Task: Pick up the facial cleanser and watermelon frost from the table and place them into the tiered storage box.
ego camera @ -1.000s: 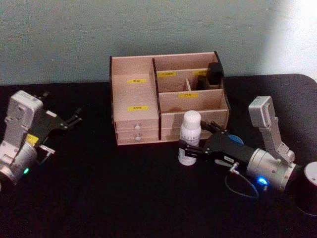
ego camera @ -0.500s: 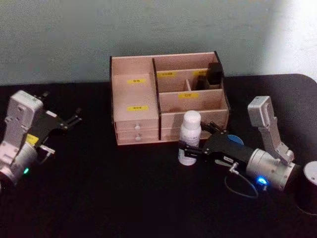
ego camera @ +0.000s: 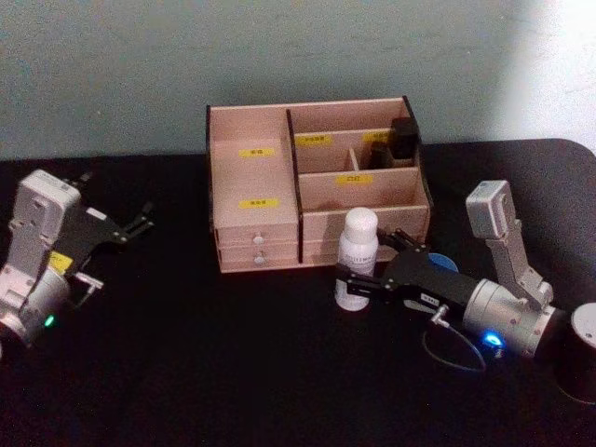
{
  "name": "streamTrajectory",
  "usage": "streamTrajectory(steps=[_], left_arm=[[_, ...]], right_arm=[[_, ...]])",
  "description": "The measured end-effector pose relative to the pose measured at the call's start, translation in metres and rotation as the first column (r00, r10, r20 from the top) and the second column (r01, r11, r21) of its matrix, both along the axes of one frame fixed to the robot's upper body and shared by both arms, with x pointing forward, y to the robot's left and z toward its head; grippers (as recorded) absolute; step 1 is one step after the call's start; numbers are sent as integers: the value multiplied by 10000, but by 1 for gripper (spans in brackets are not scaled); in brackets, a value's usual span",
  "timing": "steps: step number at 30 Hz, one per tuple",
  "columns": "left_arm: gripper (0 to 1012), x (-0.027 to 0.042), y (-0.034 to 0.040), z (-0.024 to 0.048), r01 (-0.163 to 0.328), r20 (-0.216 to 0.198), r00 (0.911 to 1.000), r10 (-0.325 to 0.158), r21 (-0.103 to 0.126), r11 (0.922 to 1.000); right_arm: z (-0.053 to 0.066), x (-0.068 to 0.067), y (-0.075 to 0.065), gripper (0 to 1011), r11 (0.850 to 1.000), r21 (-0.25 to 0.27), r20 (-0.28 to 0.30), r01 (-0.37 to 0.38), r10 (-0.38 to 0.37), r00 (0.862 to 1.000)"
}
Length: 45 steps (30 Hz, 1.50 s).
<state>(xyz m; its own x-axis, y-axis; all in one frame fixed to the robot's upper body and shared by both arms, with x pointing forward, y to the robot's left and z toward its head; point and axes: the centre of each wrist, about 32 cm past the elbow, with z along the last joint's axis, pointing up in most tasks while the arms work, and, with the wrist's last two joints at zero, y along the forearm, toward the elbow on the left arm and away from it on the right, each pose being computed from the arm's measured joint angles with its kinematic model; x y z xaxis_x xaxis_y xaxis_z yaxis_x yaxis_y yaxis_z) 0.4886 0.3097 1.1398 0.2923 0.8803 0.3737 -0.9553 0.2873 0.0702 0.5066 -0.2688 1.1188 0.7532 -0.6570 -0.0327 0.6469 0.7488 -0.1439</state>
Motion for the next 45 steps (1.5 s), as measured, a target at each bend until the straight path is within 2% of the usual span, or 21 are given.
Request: streamTrajectory(steps=[2,6,17,37,45], left_arm=[[1001,0,0,0,0,0,10000,0,-1,10000],[1001,0,0,0,0,1,10000,0,0,10000],[1000,0,0,0,0,0,10000,0,0,10000],[1001,0,0,0,0,-1,10000,0,0,10000],[1001,0,0,0,0,0,10000,0,0,10000]], right_arm=[[0,0,0,994,10000,0,1,1,-1,10000],[0,-1,-1,913,10000,-2,5,5,-5,10000],[0,-2,0,596,10000,-6,13,13,-13,10000],[0,-5,-1,595,10000,-14,32,12,-12,10000],[41,-33,-14,595,9998,-38,177,-187,188,9997]])
